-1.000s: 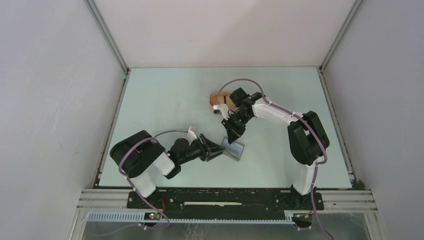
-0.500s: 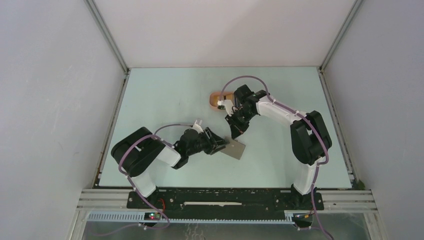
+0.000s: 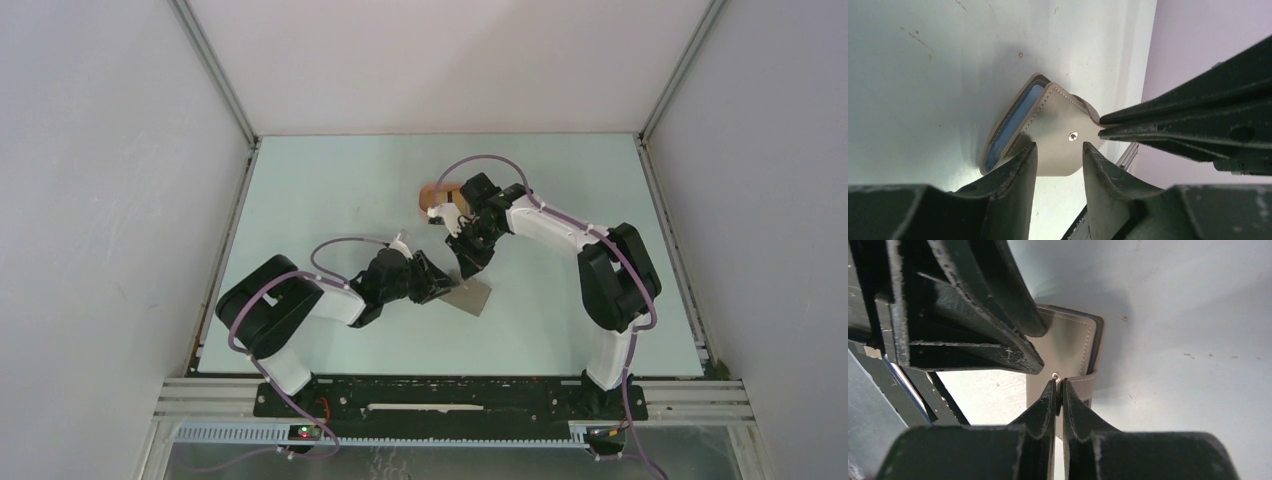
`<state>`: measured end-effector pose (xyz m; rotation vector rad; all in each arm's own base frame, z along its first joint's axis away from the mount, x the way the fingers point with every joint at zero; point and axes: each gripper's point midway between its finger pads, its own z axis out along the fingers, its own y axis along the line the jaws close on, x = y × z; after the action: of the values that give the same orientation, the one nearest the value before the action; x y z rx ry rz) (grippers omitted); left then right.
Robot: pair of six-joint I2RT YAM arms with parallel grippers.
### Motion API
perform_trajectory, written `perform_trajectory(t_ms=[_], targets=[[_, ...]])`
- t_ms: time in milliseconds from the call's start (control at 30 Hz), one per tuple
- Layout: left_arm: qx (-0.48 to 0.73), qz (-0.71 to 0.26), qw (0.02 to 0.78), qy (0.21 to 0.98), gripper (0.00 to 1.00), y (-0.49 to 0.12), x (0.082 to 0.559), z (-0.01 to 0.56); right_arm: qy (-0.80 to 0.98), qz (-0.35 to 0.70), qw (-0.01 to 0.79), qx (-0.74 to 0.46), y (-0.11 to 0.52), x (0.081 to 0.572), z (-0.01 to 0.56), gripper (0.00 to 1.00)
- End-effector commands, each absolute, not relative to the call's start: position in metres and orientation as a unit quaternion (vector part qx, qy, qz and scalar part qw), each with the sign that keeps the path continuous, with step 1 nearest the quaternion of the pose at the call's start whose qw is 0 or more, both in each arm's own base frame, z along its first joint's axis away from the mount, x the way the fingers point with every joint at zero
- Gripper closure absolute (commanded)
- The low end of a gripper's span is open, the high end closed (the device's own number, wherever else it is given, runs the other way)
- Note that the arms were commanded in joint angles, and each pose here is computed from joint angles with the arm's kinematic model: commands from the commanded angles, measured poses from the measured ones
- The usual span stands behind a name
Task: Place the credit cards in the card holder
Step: Close the card holder at the center of the board.
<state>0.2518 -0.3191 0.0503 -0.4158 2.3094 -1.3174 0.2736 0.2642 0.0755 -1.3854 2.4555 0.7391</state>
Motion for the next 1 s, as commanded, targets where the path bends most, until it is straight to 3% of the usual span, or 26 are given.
perform_trajectory(t_ms=[0, 200, 367, 500, 733, 967], targets=[[-0.142, -0.444, 0.250, 0.849, 0.58, -0.310, 0.260, 0.047, 0.814, 0.254, 0.109, -0.511, 0.276, 0.259, 0.082, 0.87], [-0.135, -0.437, 0.249, 0.854, 0.69, -0.310, 0.260, 0.043, 0.828, 0.225, 0.074, -0.508, 0.268, 0.259, 0.062, 0.75], [-0.130, -0.433, 0.247, 0.857, 0.70, -0.311, 0.260, 0.040, 0.834, 0.215, 0.069, -0.504, 0.264, 0.261, 0.057, 0.62], [-0.123, -0.431, 0.247, 0.859, 0.70, -0.312, 0.260, 0.041, 0.831, 0.234, 0.074, -0.499, 0.264, 0.261, 0.066, 0.57], [-0.116, -0.431, 0.246, 0.860, 0.70, -0.315, 0.260, 0.042, 0.829, 0.237, 0.099, -0.497, 0.264, 0.265, 0.078, 0.56], [-0.113, -0.432, 0.243, 0.861, 0.71, -0.317, 0.260, 0.042, 0.831, 0.236, 0.098, -0.495, 0.264, 0.266, 0.076, 0.64]])
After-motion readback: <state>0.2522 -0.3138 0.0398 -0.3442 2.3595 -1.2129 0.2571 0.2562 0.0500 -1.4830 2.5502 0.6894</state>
